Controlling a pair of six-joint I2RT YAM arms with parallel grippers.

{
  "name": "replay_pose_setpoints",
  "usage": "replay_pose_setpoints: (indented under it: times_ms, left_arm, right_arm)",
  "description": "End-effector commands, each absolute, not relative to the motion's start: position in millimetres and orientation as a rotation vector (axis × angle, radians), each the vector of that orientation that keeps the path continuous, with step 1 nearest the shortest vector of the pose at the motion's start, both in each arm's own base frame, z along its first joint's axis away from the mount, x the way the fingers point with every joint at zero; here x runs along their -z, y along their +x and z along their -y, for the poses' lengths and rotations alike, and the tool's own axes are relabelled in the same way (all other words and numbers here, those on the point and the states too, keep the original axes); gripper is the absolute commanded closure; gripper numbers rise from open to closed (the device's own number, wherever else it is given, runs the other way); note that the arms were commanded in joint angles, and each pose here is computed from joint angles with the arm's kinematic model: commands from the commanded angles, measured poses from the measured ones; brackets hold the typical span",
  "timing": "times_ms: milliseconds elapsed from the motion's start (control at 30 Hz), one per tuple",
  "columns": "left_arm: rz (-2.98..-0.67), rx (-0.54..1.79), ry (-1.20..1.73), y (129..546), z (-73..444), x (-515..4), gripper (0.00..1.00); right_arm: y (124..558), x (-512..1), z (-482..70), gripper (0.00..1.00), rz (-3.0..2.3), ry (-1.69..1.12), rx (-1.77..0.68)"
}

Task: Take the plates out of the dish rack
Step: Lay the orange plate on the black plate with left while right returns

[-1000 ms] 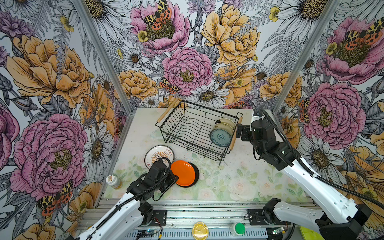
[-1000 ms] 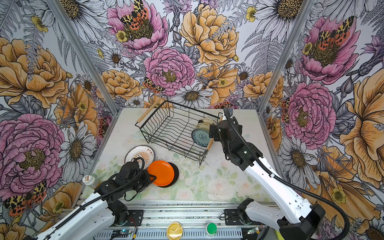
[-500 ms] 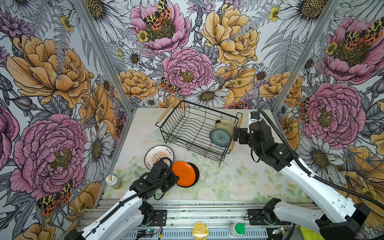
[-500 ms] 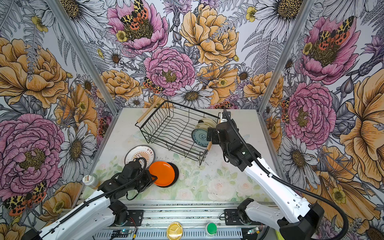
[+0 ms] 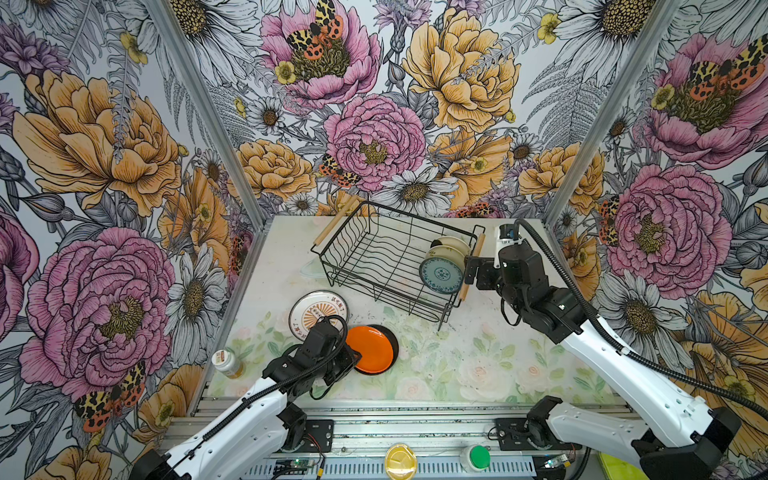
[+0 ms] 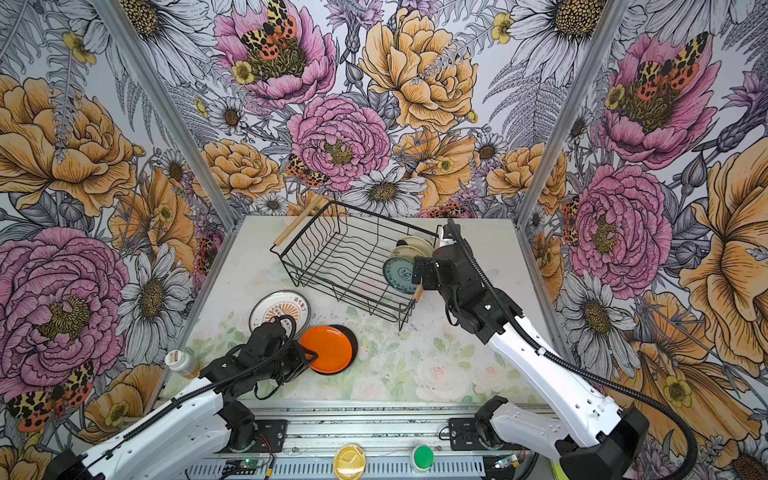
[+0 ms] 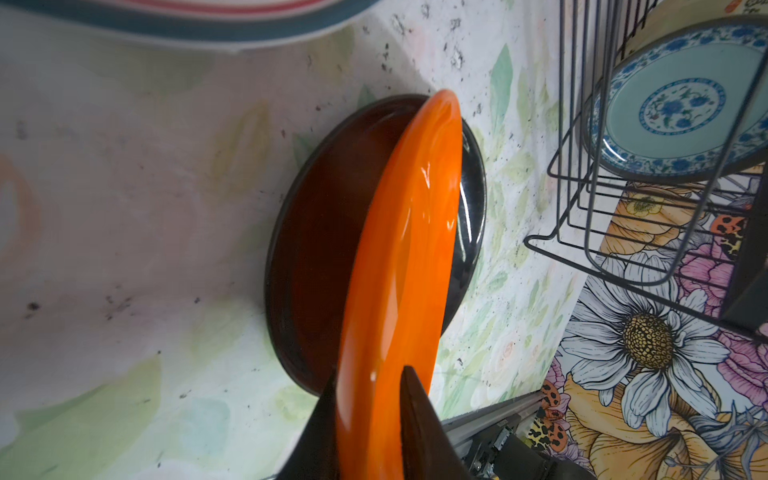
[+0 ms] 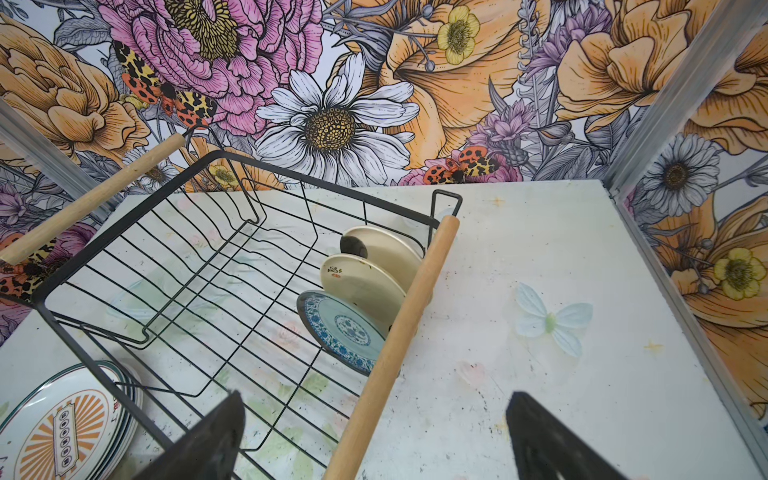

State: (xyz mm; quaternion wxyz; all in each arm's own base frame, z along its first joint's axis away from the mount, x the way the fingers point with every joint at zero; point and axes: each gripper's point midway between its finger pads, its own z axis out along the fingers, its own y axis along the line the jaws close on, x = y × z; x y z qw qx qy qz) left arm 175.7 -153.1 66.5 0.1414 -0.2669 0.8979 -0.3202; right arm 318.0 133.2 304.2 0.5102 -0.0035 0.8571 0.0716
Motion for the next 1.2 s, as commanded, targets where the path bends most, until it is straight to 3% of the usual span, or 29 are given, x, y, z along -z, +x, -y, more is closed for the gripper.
replay_pose_setpoints:
  times_ms: [0,300,1167]
  left_arm:
    - [-2.568,0.931,-0.769,181.3,155.4,-70.6,0.68]
    - [-2.601,0.880,-0.800,179.2,152.8,-65.1,0.50]
    - [-2.684,0.686,-0.742,184.2,147.4,-70.7,0.47]
  right_arm:
    - [316.0,-303.7,-134.4,0.01,-2.066,-0.008,-0.198]
    - [315.1,-298.5,-137.2,0.01,-2.081,-0.020,-0.209]
    - [310.3,-291.9,-146.0,0.01,-2.101,-0.101,-0.242]
